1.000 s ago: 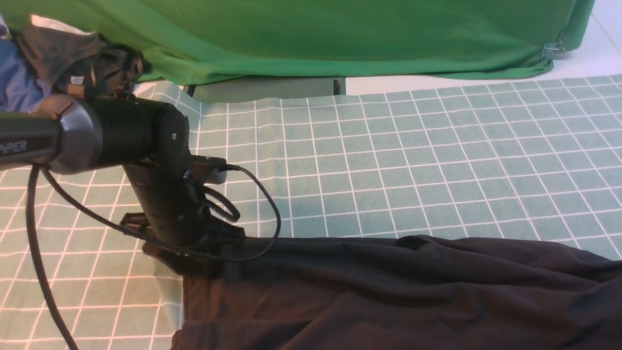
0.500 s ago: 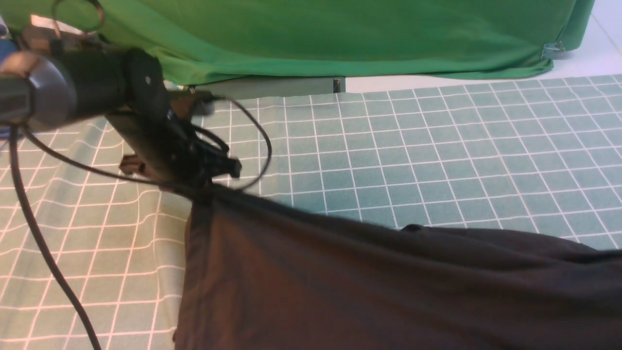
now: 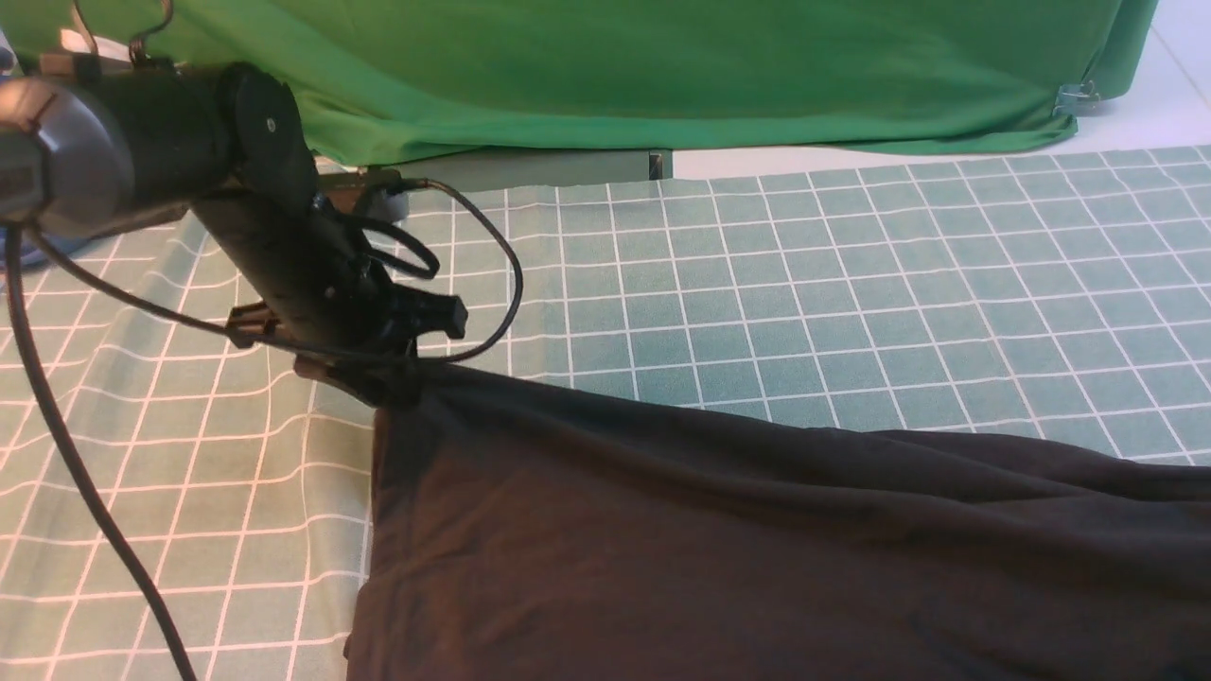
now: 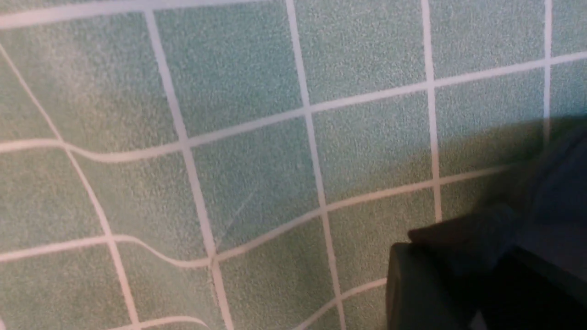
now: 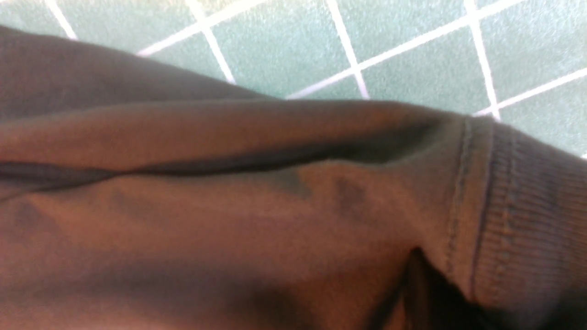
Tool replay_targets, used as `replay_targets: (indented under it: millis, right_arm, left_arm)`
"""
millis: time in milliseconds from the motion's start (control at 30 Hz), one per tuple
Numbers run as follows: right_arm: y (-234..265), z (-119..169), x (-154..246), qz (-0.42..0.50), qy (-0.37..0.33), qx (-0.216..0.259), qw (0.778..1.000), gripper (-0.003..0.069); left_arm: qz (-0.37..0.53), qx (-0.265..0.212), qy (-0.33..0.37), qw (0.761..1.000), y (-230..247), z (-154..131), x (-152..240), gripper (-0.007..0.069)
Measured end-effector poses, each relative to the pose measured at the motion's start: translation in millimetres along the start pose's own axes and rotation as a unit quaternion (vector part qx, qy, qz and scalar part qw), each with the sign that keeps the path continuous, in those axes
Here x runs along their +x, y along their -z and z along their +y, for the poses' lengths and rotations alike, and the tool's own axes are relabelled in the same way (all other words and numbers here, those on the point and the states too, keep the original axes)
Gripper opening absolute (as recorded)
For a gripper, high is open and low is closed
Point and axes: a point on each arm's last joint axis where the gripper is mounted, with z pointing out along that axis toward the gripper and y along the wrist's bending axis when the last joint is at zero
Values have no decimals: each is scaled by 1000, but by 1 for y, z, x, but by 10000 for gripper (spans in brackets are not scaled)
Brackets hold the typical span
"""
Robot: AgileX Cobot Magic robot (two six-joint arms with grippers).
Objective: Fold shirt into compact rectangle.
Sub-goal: 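Pull the folded dark garment lengthwise by its ends to straighten it flat on the table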
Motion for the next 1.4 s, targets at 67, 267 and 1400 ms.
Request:
replay_targets:
  millis: [67,267,1400]
  right_arm:
    - [0,0,0,3,-1,-2,1000,73]
    - [-9,1,5,8,-3,-3,1000,153]
    - [-60,-1,-37,50,-10,-44,998,106]
  left_arm:
    - [-10,3,-1,1000,13,-3,-9,321]
    - [-56,12,-11,998,48,-12,-31,498]
    - [-93,51,-15,994,67,-23,-42,518]
